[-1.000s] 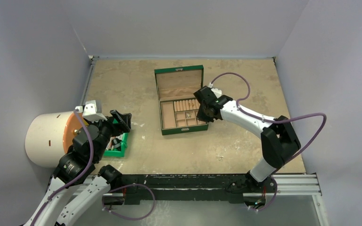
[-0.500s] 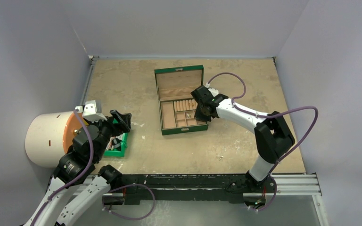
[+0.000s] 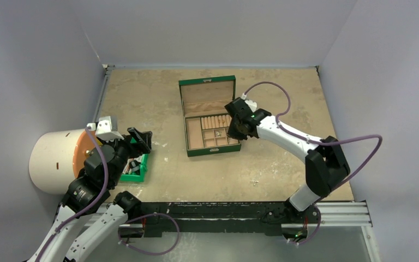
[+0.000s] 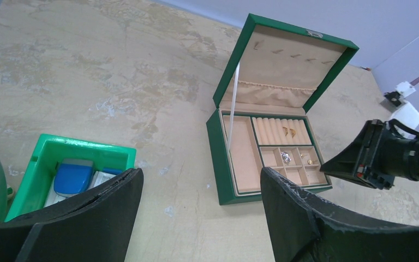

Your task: Organize the mixed jewelry

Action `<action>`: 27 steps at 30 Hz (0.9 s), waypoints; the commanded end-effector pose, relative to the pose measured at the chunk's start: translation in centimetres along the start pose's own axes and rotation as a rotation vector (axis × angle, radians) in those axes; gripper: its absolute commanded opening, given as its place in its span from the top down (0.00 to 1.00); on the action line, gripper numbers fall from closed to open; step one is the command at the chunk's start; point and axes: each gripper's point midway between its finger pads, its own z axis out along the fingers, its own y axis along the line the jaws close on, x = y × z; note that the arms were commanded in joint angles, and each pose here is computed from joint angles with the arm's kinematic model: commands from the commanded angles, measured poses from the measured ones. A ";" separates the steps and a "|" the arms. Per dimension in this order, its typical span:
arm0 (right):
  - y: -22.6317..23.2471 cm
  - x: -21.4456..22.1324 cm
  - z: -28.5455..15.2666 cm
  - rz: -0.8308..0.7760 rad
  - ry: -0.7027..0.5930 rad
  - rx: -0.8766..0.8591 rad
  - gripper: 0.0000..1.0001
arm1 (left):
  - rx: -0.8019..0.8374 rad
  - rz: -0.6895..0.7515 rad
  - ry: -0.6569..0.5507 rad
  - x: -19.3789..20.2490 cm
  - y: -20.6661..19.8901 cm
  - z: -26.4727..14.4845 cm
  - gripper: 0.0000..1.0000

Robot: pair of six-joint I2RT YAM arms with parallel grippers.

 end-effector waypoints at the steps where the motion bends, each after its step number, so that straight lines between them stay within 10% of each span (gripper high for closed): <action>1: -1.1 -0.2 -2.7 0.001 -0.029 -0.005 0.81 | -0.006 -0.021 -0.030 -0.8 -0.1 0.1 0.22; 27: -13.7 11.3 -4.4 0.113 0.149 0.100 0.78 | 0.007 -0.014 -0.015 -0.5 -0.4 0.3 0.22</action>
